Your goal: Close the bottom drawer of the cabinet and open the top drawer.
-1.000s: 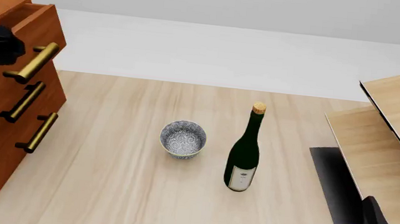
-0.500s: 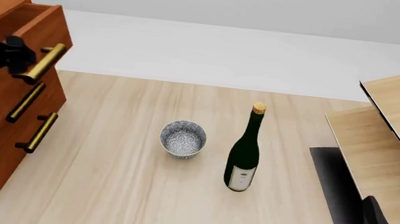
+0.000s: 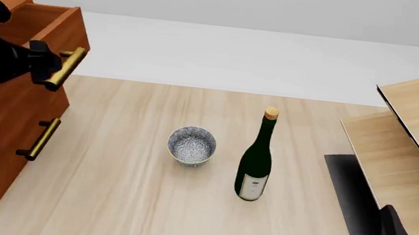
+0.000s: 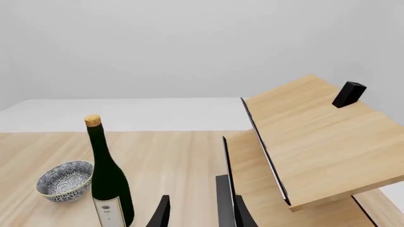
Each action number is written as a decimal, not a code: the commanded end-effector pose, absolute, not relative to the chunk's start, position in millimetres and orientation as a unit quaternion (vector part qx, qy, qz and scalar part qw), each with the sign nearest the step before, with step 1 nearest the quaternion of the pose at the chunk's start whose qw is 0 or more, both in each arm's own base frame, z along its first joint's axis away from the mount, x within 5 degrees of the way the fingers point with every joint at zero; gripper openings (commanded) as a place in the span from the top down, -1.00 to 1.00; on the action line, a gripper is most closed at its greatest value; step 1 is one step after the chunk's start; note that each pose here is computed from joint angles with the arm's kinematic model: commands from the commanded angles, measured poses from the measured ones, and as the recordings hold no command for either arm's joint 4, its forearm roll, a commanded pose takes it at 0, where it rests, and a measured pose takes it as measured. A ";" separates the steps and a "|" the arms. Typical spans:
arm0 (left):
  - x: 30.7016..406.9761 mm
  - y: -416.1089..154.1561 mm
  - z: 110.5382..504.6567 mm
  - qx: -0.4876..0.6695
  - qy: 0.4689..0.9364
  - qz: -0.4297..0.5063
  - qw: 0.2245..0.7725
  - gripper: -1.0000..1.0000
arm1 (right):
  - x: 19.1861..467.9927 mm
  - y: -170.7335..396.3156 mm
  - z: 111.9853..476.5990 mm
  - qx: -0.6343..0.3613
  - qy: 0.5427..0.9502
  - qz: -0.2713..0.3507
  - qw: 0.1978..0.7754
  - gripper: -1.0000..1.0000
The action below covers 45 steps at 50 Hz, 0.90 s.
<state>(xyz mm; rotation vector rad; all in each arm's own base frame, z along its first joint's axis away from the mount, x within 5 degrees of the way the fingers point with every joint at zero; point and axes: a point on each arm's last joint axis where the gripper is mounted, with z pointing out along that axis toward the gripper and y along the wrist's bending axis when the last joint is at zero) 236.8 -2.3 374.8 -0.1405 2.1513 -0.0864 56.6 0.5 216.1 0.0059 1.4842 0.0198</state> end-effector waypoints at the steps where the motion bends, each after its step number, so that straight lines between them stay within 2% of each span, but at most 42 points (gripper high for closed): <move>1: 236.8 -14.6 373.3 -0.046 0.880 -0.054 0.470 -1.00 | 57.0 0.4 216.3 0.003 0.676 0.009 0.737 -1.00; 45: 238.2 -63.1 362.8 0.004 0.881 -0.119 0.458 -1.00 | 56.6 -0.1 215.3 0.006 0.676 0.006 0.737 -1.00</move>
